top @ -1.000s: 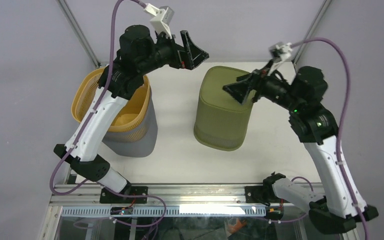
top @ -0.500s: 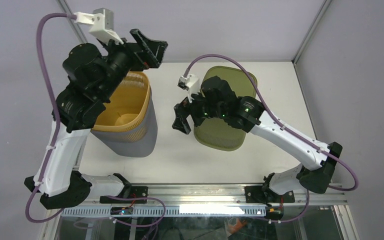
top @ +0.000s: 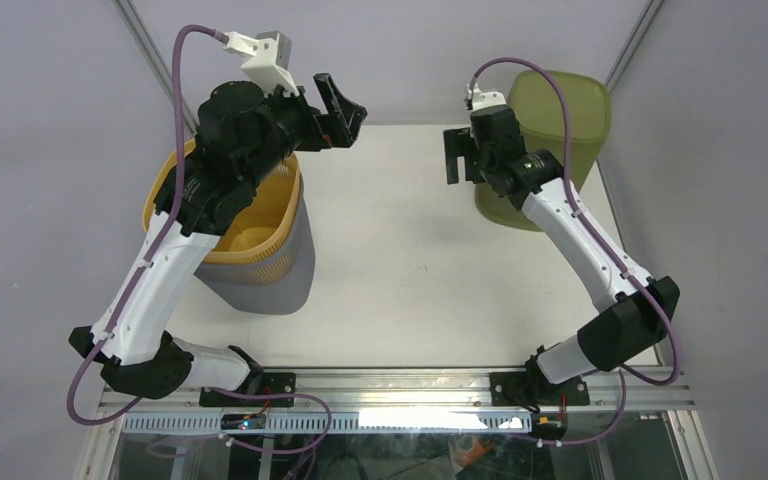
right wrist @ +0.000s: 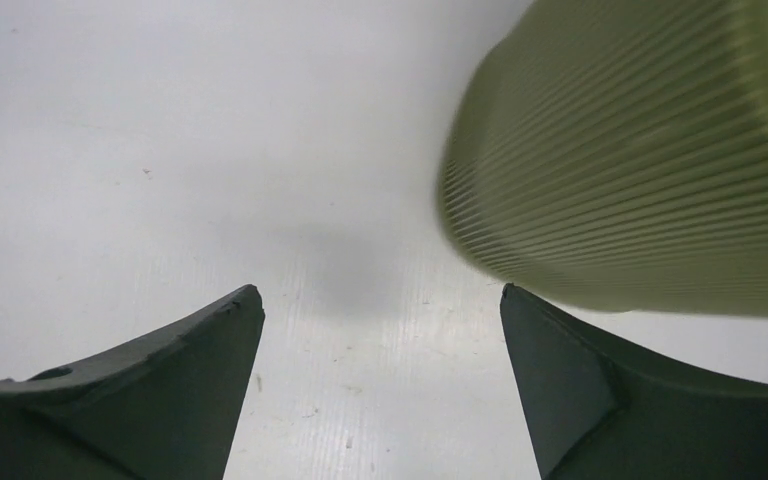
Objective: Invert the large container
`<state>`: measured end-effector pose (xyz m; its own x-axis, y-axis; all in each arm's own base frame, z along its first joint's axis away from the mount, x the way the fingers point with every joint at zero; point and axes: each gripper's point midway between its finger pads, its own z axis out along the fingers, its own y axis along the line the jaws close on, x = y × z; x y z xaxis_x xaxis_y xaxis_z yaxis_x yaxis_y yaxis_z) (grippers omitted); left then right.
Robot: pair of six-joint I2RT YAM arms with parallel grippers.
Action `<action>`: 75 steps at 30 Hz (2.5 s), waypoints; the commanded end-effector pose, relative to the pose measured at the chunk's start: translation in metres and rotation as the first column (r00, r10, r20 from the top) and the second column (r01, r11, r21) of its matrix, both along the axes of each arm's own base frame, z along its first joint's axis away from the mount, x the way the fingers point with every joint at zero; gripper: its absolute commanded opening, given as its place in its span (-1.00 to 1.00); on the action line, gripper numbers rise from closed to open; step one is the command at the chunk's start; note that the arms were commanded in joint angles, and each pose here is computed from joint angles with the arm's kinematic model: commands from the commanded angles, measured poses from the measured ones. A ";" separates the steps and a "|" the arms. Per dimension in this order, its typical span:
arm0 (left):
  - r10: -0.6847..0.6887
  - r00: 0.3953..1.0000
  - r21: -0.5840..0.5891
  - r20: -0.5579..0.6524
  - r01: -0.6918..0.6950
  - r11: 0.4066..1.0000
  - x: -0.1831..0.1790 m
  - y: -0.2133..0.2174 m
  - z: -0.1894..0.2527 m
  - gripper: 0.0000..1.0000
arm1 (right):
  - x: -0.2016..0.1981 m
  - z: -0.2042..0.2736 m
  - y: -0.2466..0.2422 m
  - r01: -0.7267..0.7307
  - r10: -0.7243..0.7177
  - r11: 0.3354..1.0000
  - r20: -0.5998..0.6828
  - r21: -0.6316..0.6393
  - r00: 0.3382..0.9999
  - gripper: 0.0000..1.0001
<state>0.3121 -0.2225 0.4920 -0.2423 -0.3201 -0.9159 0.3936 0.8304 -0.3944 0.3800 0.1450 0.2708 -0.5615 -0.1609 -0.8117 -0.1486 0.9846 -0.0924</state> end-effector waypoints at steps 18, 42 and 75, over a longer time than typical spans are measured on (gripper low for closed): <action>0.154 0.988 0.294 -0.010 -0.144 0.945 -0.033 0.075 -0.060 0.95 | -0.068 -0.015 0.069 -0.166 0.192 0.908 -0.030 0.384 0.981 0.85; 0.217 0.956 0.423 -0.197 -0.116 0.898 -0.040 0.085 -0.127 -0.93 | -0.061 -0.023 0.093 -0.148 0.198 0.881 -0.066 0.450 0.978 0.82; -0.324 0.945 0.051 0.053 0.321 0.946 -0.006 -0.086 -0.003 -1.00 | -0.090 0.130 0.143 -0.119 0.189 0.397 0.046 0.910 0.981 0.12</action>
